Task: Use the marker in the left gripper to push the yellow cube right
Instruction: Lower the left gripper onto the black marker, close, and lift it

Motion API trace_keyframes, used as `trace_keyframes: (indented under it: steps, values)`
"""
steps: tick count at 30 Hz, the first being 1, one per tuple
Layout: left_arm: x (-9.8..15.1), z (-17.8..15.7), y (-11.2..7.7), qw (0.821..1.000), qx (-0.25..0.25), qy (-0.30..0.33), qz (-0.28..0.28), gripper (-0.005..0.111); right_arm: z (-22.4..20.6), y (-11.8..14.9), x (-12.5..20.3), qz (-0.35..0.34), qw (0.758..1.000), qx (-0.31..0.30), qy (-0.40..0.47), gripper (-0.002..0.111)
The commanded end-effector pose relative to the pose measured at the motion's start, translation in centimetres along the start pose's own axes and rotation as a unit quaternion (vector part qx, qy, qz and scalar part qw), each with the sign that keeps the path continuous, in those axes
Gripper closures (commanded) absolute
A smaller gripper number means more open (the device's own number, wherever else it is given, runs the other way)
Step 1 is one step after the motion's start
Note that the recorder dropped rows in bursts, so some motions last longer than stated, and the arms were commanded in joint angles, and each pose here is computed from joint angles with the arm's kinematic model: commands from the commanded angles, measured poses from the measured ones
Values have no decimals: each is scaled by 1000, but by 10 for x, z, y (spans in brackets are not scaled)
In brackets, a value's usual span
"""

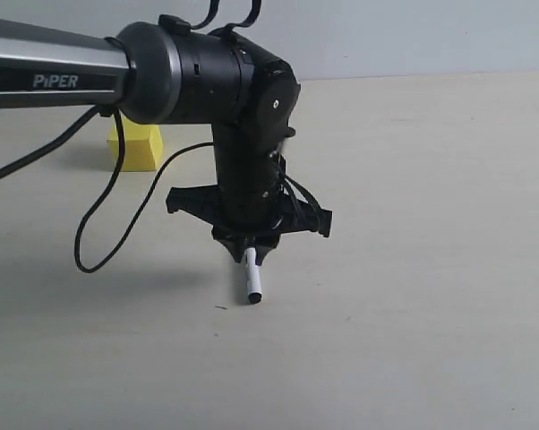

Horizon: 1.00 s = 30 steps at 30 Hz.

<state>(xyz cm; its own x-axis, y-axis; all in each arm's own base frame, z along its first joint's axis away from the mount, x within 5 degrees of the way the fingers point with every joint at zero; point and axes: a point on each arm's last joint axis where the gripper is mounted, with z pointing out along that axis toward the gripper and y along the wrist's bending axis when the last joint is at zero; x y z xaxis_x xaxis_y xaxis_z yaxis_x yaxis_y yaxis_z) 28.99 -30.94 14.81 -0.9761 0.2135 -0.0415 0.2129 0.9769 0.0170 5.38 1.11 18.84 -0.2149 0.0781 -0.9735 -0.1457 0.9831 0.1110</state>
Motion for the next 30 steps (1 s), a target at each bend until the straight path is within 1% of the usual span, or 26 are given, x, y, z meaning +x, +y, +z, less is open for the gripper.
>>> trace_keyframes:
  steps: [1, 4, 10, 13, 15, 16, 18, 19, 21, 22, 27, 30]
  values:
    - [1, 6, -3, 999, -2, 11, -32, 59, 0, 0, 1, -2, 1000, 0, -4, 108]
    - [-1, 9, -3, 999, 1, 6, -43, 57, 0, 0, 1, -2, 1000, 0, -4, 108]
    - [-3, 25, -5, 999, -1, 9, -53, 59, 0, 0, 1, -2, 1000, 0, -4, 108]
    - [-4, 28, -5, 999, 0, 8, -54, 59, 0, 0, 1, -2, 1000, 0, -4, 108]
    - [-4, 27, -6, 999, 1, 7, -54, 61, 0, 0, 1, -2, 1000, 0, -4, 108]
    - [-5, 27, -6, 999, 2, 6, -54, 64, 0, 0, 1, -2, 1000, 0, -4, 108]
    - [-6, 26, -6, 999, 3, 4, -54, 74, 0, 0, 1, -2, 1000, 0, -4, 108]
    - [-6, 26, -6, 999, 3, 4, -53, 83, 0, 0, 1, -2, 1000, 0, -4, 108]
    - [-6, 26, -6, 999, 4, 4, -41, 97, 0, 0, 1, -2, 1000, 0, -4, 108]
    - [-6, 26, -6, 1000, 4, 3, -29, 107, 0, 0, 1, -2, 1000, 0, -4, 108]
    - [-7, 22, -2, 1000, -4, 14, 10, 107, 0, 0, 1, -2, 1000, 0, -4, 108]
    - [-11, 3, 7, 999, -10, 16, 37, 107, 0, 0, 1, -2, 1000, 0, -4, 108]
